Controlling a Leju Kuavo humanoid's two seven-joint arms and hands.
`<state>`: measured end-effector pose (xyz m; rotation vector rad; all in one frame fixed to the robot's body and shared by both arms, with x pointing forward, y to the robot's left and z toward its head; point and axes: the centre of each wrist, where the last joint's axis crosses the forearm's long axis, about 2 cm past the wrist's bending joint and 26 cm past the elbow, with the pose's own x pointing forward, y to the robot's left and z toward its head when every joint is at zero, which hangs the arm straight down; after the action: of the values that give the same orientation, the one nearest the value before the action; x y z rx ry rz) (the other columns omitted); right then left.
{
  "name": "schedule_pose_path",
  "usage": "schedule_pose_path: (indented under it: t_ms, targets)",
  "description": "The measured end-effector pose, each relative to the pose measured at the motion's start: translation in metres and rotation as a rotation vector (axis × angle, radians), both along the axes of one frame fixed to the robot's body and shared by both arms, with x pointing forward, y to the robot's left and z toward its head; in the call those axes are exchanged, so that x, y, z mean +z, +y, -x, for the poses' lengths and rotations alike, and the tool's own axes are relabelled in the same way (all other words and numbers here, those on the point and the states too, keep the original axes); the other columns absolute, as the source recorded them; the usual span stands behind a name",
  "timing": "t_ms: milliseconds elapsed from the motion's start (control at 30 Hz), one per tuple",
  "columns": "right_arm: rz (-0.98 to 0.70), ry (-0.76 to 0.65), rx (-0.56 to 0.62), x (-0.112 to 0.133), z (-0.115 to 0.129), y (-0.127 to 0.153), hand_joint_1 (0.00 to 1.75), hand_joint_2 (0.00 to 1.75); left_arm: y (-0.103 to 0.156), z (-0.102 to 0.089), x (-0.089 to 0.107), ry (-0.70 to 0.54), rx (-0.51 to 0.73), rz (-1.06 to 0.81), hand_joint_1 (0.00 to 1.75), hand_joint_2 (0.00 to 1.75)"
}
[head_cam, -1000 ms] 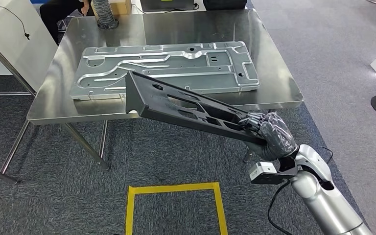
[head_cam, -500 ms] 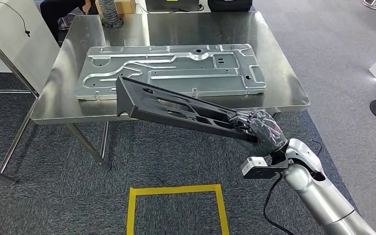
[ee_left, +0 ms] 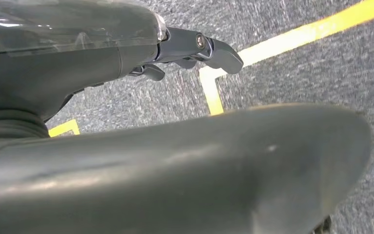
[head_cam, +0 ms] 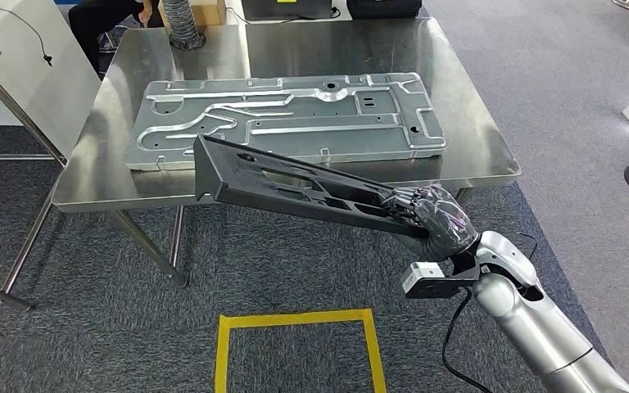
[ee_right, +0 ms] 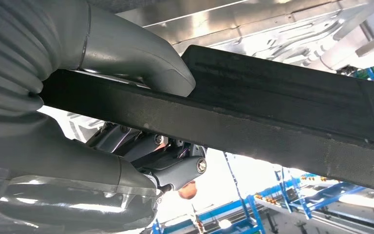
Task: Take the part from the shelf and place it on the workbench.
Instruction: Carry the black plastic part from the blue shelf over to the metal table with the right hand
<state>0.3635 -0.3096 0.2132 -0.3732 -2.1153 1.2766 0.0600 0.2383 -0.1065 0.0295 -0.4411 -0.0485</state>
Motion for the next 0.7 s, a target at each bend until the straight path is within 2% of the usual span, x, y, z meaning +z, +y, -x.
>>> schedule_pose_path:
  t_ms: [367, 700]
  targets:
    - [0.021, -0.016, -0.003, -0.009, 0.011, 0.005, 1.75, 1.75, 0.002, -0.002, 0.0, -0.001, -0.011, -0.001, 0.0, 0.0]
    - [0.061, 0.047, 0.086, -0.057, 0.059, 0.031, 1.75, 1.75, 0.001, -0.006, 0.001, 0.005, -0.011, 0.0, 0.0, 0.0]
